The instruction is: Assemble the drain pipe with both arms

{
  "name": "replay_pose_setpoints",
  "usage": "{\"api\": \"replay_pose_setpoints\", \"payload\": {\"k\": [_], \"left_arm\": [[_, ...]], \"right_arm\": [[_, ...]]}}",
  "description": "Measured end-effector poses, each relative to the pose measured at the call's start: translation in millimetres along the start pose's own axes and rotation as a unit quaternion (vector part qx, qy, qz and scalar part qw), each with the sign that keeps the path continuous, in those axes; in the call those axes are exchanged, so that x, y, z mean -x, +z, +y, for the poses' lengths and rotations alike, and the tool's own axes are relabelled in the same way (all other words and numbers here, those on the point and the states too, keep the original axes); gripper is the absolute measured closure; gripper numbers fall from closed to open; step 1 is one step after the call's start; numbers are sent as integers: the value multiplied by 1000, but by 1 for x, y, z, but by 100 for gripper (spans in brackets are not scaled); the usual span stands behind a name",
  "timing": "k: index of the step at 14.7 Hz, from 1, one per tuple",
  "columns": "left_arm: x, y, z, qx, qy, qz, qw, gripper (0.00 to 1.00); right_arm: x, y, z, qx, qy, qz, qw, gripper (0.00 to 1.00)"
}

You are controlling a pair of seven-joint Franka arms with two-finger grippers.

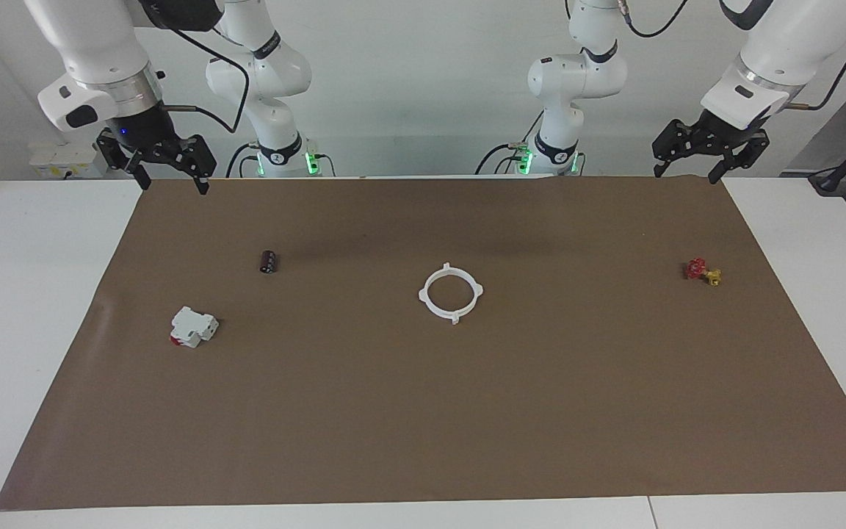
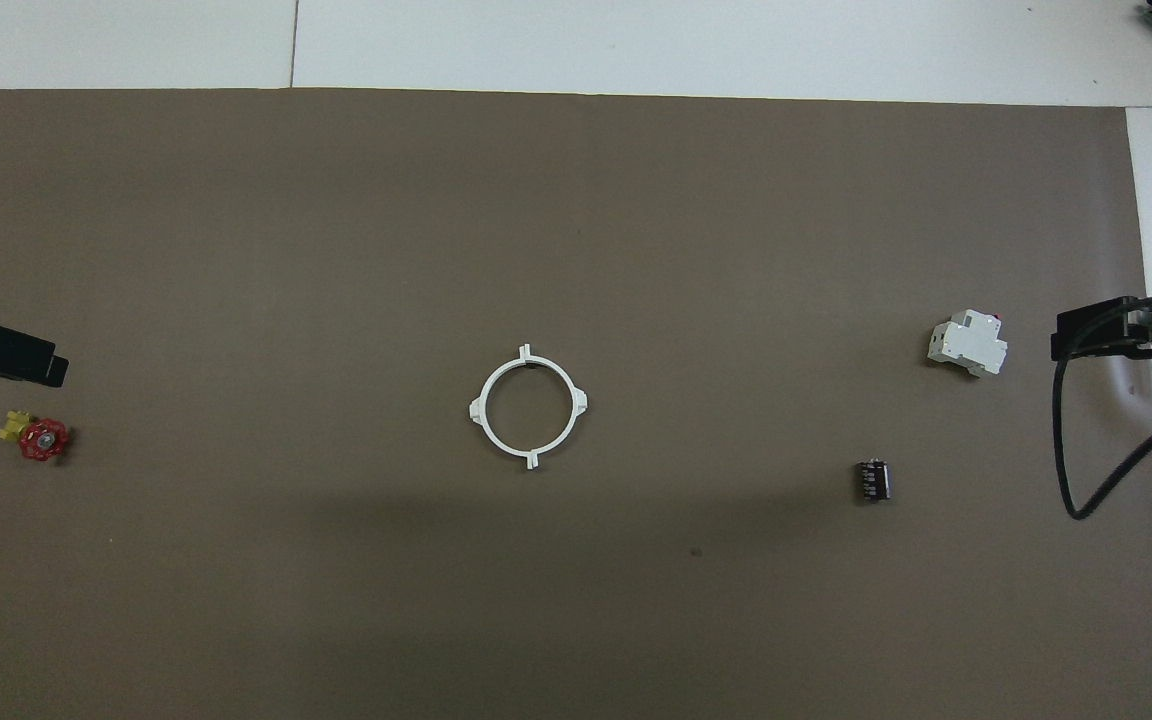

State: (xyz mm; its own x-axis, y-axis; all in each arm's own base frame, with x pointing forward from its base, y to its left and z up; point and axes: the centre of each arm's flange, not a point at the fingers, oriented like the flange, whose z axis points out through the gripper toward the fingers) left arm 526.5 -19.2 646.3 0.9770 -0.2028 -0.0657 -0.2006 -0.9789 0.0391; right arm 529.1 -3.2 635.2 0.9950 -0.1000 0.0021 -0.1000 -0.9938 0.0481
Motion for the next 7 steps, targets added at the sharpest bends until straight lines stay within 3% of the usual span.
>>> {"api": "replay_pose_setpoints", "payload": {"k": [7], "left_arm": [[-4,6,2,1,3,-6,1000,0]], "right_arm": [[0,0,0,0,0,0,1000,0]]}}
